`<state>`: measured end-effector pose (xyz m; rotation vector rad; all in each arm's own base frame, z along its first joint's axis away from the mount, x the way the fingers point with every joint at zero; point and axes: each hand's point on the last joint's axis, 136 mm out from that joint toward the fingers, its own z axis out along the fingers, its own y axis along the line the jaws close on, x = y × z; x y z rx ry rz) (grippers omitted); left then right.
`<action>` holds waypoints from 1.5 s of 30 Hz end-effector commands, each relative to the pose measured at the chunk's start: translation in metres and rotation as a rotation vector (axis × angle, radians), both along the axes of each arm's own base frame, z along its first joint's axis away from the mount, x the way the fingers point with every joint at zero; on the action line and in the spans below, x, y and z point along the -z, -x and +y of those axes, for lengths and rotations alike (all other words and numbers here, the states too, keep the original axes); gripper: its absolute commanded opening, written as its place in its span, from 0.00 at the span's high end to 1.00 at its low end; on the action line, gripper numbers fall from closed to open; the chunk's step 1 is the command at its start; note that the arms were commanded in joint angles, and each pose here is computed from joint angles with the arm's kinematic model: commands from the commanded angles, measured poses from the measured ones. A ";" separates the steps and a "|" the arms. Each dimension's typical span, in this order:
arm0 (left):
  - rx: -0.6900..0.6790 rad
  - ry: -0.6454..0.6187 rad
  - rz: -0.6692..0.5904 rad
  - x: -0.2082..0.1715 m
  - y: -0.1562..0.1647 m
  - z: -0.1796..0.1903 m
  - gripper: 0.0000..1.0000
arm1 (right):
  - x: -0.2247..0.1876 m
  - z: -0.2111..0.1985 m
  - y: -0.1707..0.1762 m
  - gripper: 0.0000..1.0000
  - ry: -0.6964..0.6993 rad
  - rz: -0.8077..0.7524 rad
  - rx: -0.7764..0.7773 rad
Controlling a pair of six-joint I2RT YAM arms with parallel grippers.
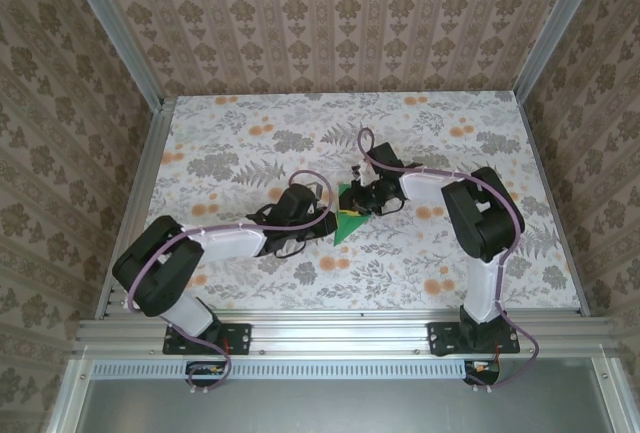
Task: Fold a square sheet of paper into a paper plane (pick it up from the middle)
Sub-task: Fourth fold the wing at the center of the table.
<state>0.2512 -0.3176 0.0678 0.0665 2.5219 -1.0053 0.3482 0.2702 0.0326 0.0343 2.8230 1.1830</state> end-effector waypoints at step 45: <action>-0.040 -0.179 0.079 0.053 0.006 0.010 0.93 | 0.072 -0.046 0.000 0.84 0.286 0.181 0.213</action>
